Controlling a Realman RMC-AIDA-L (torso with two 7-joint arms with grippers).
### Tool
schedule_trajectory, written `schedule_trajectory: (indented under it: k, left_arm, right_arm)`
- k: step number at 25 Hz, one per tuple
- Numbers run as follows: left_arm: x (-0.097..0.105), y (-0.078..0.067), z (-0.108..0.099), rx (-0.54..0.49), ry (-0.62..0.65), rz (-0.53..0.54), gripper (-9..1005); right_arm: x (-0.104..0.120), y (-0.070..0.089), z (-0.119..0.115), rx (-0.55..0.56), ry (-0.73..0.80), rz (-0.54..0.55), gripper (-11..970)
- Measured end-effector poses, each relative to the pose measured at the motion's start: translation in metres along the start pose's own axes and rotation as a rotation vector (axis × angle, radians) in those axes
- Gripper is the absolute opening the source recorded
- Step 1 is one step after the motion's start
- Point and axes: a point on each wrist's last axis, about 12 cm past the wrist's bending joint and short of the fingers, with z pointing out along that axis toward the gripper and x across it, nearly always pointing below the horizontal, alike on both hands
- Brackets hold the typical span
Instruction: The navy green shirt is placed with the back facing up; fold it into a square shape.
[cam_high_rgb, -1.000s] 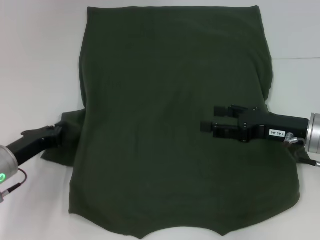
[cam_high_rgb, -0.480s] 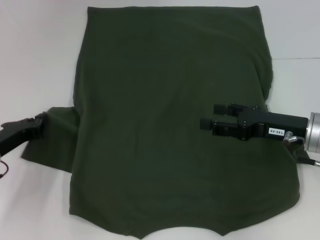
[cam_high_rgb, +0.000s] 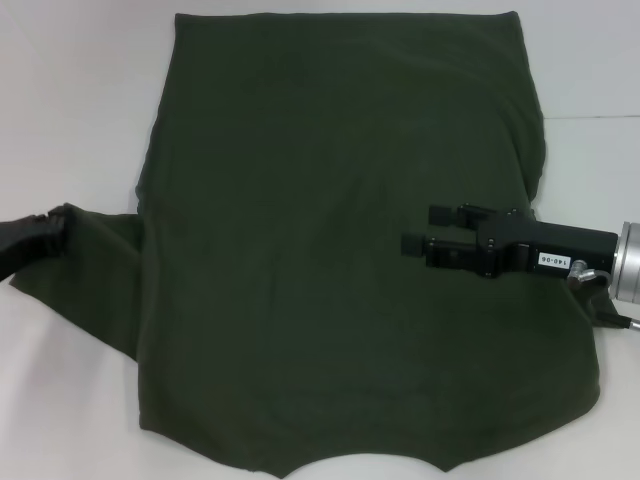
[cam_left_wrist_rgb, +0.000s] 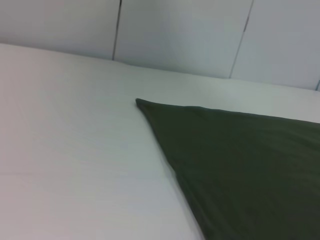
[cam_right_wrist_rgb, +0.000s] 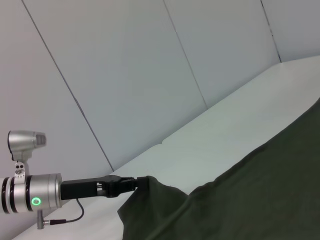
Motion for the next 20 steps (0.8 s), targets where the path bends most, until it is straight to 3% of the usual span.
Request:
schedule_trajectory:
  k: [20]
  left_arm:
    - [-0.025, 0.006, 0.009, -0.074, -0.031, 0.102, -1]
  right_arm:
    - [-0.002, 0.0, 0.001, 0.0, -0.014, 0.007, 892]
